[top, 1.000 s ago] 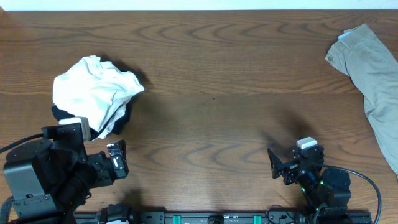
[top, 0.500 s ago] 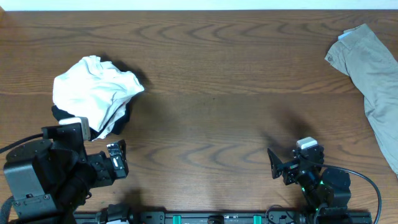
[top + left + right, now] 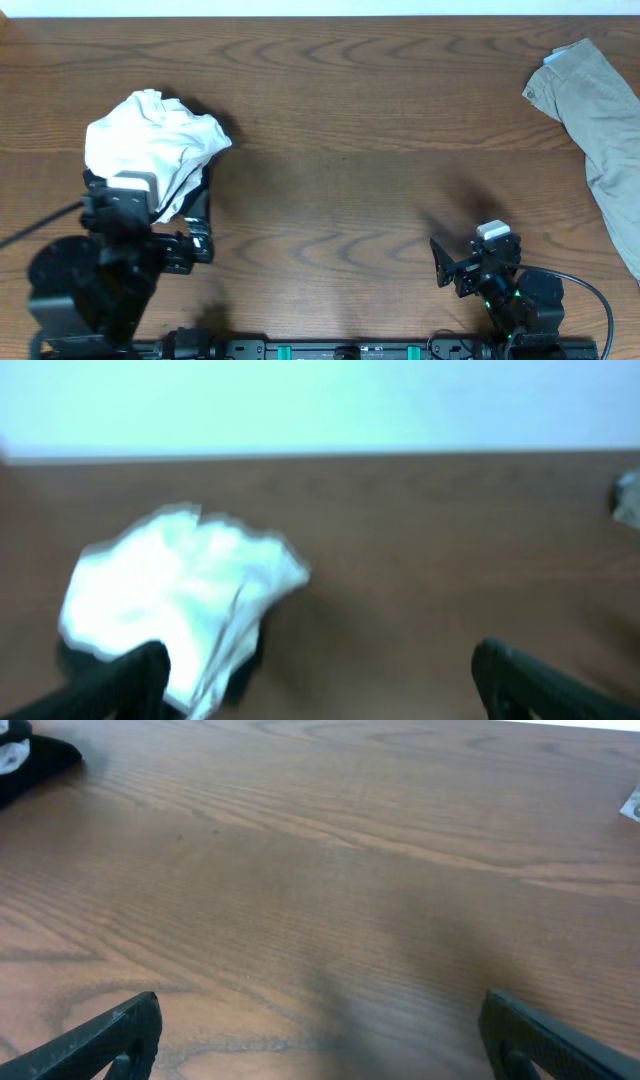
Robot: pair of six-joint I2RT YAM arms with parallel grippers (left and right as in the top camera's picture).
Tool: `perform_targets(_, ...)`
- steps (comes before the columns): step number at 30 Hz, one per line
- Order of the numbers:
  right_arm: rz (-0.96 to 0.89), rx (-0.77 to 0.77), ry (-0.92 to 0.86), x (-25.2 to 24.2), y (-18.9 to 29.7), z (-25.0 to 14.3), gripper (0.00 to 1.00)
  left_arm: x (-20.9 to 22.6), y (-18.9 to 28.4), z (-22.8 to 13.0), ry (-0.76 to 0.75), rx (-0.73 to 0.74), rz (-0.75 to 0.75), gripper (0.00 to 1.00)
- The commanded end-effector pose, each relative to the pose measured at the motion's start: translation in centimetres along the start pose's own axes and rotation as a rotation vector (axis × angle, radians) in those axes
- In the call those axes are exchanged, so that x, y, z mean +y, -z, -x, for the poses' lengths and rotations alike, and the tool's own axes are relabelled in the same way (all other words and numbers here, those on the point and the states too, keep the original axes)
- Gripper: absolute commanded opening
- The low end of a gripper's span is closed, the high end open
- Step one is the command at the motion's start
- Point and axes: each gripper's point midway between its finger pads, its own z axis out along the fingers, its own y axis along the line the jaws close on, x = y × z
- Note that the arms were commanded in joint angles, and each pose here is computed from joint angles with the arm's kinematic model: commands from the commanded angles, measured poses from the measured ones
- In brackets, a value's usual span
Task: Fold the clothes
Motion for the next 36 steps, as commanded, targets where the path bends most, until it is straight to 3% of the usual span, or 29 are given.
perform_targets(1,0.000,-0.007,0.008,0.0,0.0,0.1,0.99,-1.4,-1.4,-2.8,-0.112,-0.037,-0.091,0.98)
perform_targets(12,-0.001,-0.006,0.008,0.0,0.0,0.1,0.99,-1.0,-4.2,-12.2,-0.101,-0.074,-0.087,0.98)
perform_targets(20,0.000,-0.007,0.008,0.0,0.0,0.1,0.99,-0.8,-5.5,-15.1,-0.074,-0.087,-0.088,0.98)
perform_targets(31,0.000,-0.007,0.008,0.0,0.0,0.1,0.99,-0.2,-9.0,-21.0,0.008,0.049,-0.094,0.98)
perform_targets(36,0.000,-0.007,0.008,0.0,0.0,0.1,0.99,-0.2,-9.5,-21.8,0.013,0.063,-0.094,0.98)
